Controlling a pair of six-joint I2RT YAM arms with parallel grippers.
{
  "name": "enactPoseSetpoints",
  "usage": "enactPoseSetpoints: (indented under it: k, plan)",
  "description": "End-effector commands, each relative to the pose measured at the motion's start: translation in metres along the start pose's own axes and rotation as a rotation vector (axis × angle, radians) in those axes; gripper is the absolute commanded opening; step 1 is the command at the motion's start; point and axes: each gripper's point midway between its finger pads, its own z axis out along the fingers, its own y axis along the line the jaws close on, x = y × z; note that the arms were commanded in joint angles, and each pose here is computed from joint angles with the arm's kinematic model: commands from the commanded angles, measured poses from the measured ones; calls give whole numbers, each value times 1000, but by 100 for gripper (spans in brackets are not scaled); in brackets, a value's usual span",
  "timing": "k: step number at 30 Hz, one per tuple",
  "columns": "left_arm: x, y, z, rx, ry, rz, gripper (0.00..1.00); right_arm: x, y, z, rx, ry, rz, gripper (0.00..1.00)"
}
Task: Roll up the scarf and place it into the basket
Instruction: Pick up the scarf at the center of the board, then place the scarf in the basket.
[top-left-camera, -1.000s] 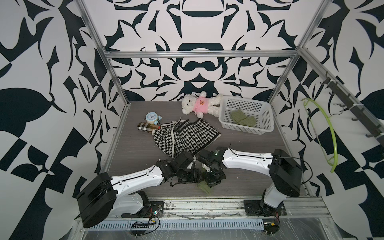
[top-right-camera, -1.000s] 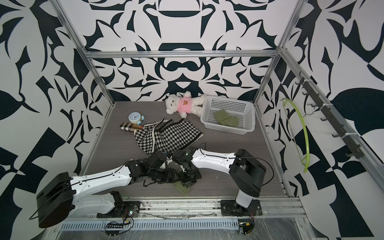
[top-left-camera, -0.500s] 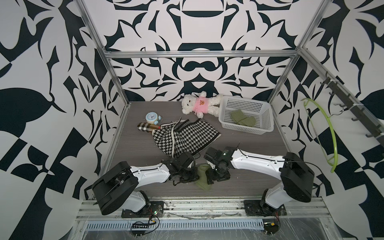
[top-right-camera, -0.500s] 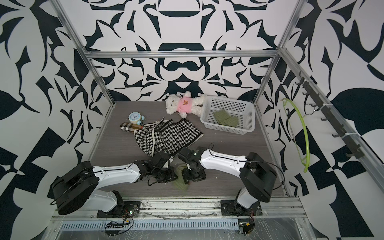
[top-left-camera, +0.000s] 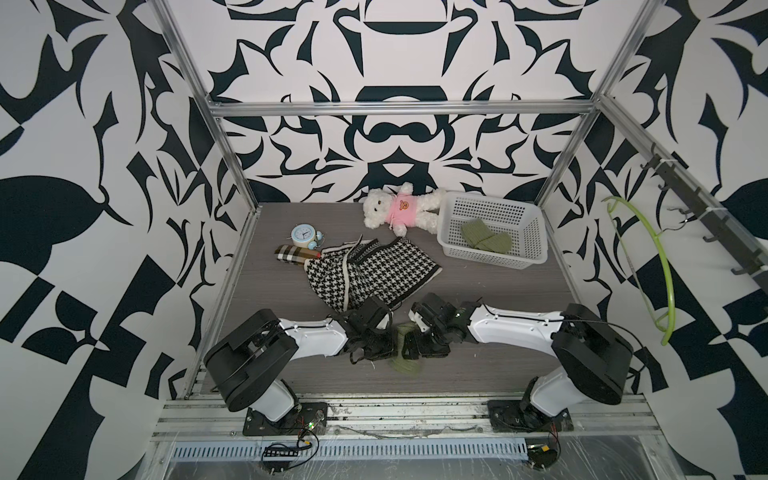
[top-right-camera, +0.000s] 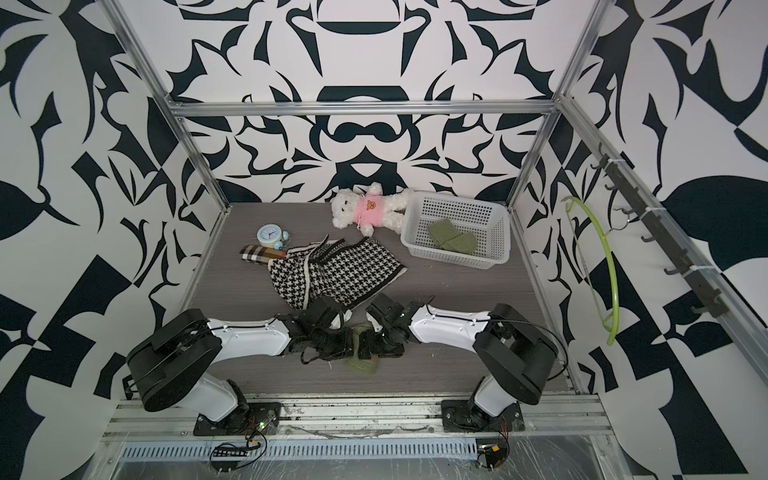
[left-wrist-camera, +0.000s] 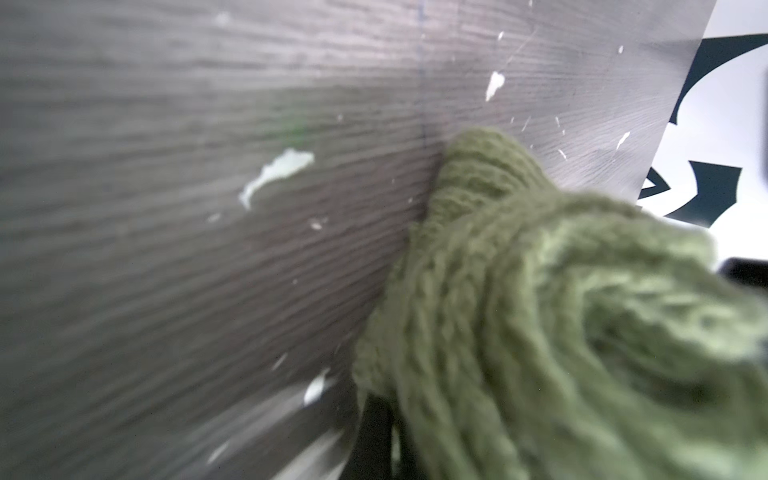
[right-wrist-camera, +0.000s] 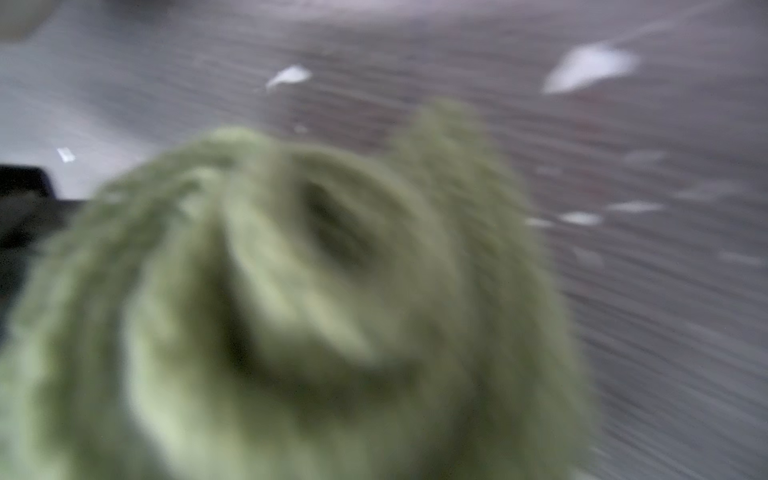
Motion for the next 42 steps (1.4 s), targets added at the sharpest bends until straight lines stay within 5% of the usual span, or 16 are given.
enactPoseSetpoints:
  k: [1, 2, 8, 10, 16, 21, 24, 30, 42]
  plan:
    - [15, 35, 9, -130, 52, -42, 0, -5, 13, 24, -103, 9, 27, 64]
    - [14, 33, 8, -128, 45, -39, 0, -2, 13, 29, -108, 19, 37, 62]
    - [11, 31, 5, -143, 41, -26, 0, 1, 14, 38, -113, 20, 29, 10]
    - [6, 27, 1, -145, 33, -16, 1, -3, 16, 38, -116, 9, 17, 0]
    - [-27, 22, -58, -137, -74, -24, 20, -36, 32, 3, -110, -85, -74, 0]
    - [-61, 24, -150, -144, -275, -30, 38, -100, 44, -78, -95, -230, -133, 0]
    - [-69, 20, -176, -152, -321, -4, 42, -142, 40, -129, -74, -314, -145, 0]
    - [-76, 15, -170, -106, -293, -27, 43, -230, -24, -193, -42, -431, -19, 0]
    - [-94, 10, -167, -103, -267, -31, 43, -345, -148, -237, -124, -579, 243, 0]
